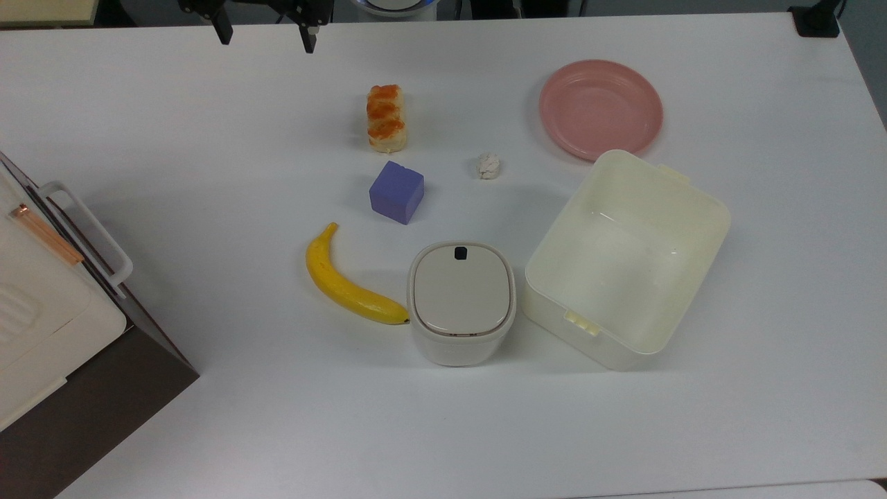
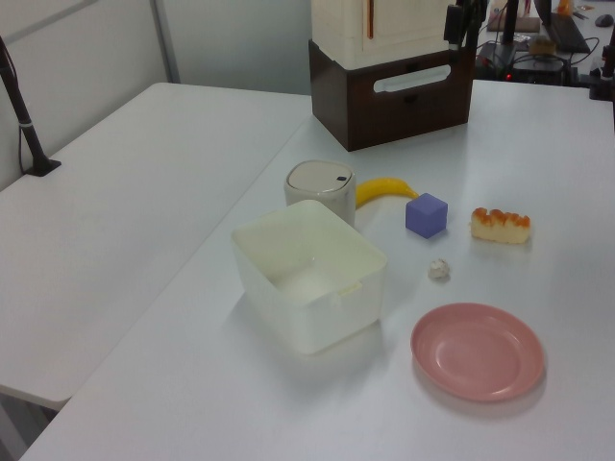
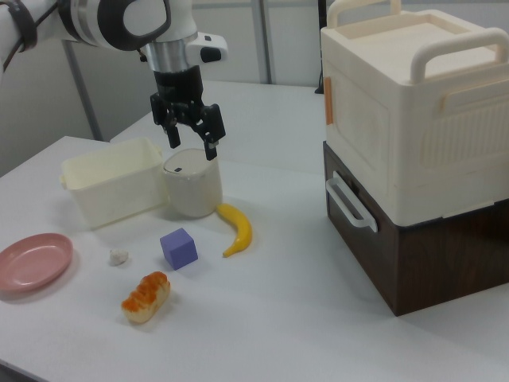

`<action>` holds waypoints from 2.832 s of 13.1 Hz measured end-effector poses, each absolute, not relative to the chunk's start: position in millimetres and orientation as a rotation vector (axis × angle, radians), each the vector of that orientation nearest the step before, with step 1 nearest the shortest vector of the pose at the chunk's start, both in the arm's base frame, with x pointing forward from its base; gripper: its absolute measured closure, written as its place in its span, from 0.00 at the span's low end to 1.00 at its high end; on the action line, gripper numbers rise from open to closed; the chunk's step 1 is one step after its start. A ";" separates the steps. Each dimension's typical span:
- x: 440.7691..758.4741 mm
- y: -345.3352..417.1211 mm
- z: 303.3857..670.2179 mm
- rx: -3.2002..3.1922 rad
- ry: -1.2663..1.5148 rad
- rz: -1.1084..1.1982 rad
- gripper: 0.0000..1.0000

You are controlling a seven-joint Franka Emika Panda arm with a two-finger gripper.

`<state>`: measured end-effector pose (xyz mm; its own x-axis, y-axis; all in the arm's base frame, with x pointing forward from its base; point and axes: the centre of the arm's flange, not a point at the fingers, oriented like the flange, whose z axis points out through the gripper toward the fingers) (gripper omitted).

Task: Put the bread on a plate
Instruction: 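Move the open gripper toward the bread roll with orange topping, then lower the gripper over the bread roll and close on it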

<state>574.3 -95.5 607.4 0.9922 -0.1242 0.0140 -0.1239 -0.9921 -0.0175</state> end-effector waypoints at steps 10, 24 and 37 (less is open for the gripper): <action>575.5 -63.1 634.3 -3.119 0.064 -0.093 0.00; 587.0 -33.1 605.6 -3.115 -0.018 0.007 0.00; 585.2 1.9 571.3 -3.107 -0.111 0.122 0.00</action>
<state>585.2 1.9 571.3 0.9944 0.0723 -0.0770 0.0700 -0.9970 -0.0327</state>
